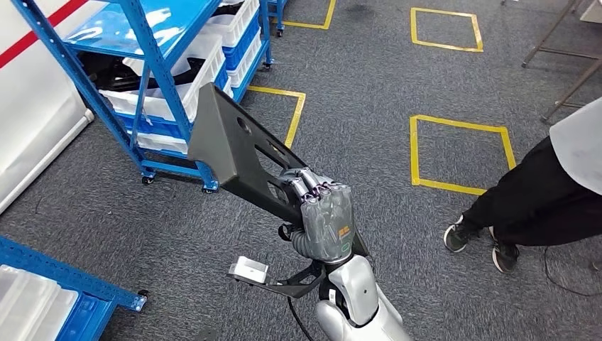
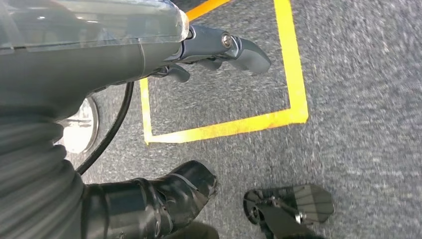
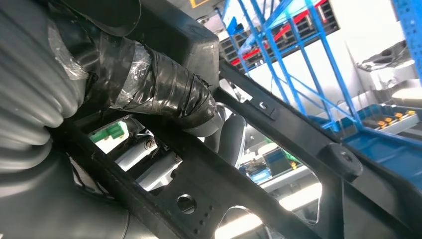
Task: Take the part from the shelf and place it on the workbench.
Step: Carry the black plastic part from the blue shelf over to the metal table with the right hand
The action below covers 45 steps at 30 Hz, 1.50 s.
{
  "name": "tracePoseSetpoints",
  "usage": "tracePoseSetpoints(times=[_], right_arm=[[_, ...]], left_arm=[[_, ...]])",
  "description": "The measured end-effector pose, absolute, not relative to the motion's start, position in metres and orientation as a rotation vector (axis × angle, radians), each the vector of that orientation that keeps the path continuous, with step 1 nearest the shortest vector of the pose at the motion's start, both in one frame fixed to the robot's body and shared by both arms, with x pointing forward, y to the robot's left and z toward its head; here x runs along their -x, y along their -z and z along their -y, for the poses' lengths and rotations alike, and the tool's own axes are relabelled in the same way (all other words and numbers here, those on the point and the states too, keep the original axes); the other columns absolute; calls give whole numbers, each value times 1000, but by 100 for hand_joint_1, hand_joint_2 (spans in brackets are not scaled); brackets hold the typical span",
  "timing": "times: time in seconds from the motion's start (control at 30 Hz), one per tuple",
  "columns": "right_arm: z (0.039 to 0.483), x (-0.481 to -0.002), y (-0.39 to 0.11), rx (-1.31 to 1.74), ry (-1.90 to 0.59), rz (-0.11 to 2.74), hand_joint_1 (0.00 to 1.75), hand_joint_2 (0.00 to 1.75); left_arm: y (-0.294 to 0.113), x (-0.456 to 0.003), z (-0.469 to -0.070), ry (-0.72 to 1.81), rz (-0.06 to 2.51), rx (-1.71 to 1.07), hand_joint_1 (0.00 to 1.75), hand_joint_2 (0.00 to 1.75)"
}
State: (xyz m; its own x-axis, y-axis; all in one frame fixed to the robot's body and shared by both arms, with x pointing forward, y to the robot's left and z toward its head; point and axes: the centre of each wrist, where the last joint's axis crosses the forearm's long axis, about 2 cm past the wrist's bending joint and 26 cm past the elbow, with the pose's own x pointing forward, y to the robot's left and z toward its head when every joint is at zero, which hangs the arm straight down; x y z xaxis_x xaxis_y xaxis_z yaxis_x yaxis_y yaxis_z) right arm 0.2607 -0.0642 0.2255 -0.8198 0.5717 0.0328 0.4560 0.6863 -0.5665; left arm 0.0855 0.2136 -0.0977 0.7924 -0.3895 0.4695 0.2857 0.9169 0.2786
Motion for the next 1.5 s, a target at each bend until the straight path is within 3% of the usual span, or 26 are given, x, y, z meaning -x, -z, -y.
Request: tracePoseSetpoints(times=[1.5], right_arm=[[60, -255, -224, 763, -813, 2700, 175, 175]], left_arm=[[96, -93, -212, 359, 558, -200, 0, 175]])
